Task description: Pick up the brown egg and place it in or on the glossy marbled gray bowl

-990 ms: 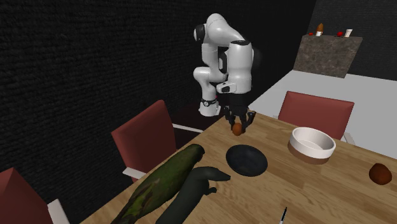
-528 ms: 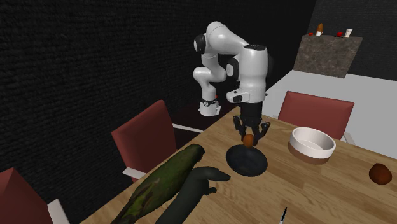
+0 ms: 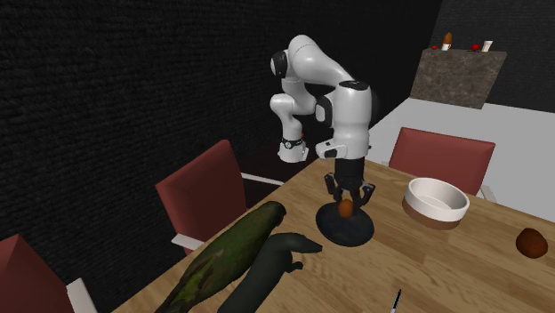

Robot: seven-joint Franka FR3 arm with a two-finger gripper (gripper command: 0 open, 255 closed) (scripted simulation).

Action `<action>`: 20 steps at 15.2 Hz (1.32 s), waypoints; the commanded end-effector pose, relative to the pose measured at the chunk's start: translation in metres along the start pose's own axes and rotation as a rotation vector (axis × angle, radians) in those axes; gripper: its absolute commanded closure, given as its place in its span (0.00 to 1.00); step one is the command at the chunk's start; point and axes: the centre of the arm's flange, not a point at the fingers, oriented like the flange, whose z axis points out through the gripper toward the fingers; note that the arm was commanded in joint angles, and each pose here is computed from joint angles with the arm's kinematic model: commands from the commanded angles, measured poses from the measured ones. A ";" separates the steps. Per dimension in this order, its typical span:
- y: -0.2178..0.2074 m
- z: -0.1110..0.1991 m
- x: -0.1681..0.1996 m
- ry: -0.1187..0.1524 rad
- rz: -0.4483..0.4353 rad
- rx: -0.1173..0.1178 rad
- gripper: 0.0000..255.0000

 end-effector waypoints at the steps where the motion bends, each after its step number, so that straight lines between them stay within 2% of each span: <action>1: 0.001 0.010 -0.001 0.000 0.000 0.000 1.00; 4: 0.003 0.024 -0.002 0.000 0.000 0.000 1.00; 11: 0.003 0.024 -0.002 0.000 0.000 0.000 1.00; 12: 0.003 0.024 -0.002 0.000 0.000 0.000 0.00; 17: 0.003 0.024 -0.002 0.000 0.000 0.000 0.00; 20: 0.003 -0.016 -0.002 0.000 0.000 0.000 0.00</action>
